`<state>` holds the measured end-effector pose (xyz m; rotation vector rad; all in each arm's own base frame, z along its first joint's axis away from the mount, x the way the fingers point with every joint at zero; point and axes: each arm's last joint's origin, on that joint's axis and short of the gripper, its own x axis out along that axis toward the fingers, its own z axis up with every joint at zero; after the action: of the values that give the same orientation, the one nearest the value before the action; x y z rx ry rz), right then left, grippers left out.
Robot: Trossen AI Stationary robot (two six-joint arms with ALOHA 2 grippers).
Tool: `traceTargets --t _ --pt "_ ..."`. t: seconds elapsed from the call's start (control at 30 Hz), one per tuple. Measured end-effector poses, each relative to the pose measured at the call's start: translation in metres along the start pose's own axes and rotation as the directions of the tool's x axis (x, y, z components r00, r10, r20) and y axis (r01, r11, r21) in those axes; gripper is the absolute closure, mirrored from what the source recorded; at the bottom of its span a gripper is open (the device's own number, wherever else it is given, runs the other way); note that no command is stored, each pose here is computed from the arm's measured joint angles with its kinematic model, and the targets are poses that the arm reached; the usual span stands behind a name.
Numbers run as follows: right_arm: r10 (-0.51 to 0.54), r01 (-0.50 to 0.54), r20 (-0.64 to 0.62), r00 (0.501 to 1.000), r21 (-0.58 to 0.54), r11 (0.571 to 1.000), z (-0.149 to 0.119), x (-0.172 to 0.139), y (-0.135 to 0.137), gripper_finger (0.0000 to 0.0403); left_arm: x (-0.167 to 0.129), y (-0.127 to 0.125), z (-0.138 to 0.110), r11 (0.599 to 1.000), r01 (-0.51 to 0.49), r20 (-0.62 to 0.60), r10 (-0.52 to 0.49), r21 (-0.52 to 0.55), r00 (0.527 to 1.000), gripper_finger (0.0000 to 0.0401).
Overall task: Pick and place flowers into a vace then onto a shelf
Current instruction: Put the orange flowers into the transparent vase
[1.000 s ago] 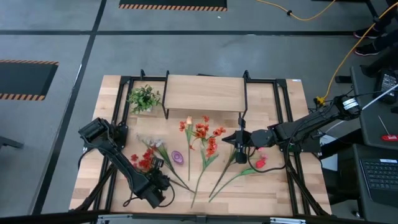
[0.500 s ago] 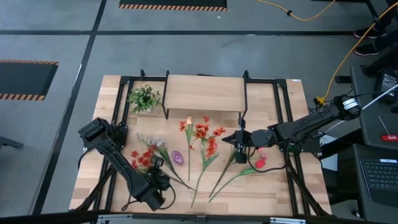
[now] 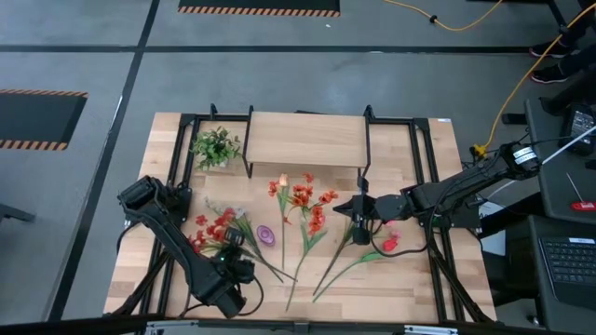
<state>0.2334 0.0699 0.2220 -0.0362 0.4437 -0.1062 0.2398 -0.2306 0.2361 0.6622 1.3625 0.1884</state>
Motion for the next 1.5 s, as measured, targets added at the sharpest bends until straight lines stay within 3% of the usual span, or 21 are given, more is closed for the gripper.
traceTargets --t 0.33,0.47,0.7,0.97,1.33,1.5 --pt "0.004 -0.004 -0.001 1.0 0.09 0.996 0.0 0.0 0.0 0.0387 -0.007 0.009 0.001 0.988 -0.119 0.043 0.115 0.094 0.992 0.0394" --pt "0.074 -0.075 0.017 0.997 0.124 0.989 0.002 0.0 0.002 0.0387 -0.007 0.011 0.0 0.976 -0.171 0.056 0.165 0.137 0.985 0.0394" --pt "0.192 -0.201 0.071 0.979 0.153 0.968 0.009 -0.001 0.007 0.0387 -0.007 0.016 0.003 0.93 -0.299 0.128 0.277 0.214 0.952 0.0393" --pt "0.252 -0.269 0.107 0.962 0.195 0.943 0.01 -0.007 0.022 0.0387 0.004 0.02 0.015 0.889 -0.344 0.144 0.314 0.302 0.938 0.0393" --pt "0.263 -0.295 0.177 0.948 0.186 0.937 -0.001 0.013 0.055 0.0387 0.02 0.014 0.028 0.814 -0.424 0.17 0.389 0.397 0.906 0.0393" --pt "0.254 -0.293 0.201 0.946 0.195 0.936 -0.008 0.028 0.061 0.0387 0.023 0.01 0.034 0.748 -0.503 0.227 0.45 0.433 0.864 0.0393"
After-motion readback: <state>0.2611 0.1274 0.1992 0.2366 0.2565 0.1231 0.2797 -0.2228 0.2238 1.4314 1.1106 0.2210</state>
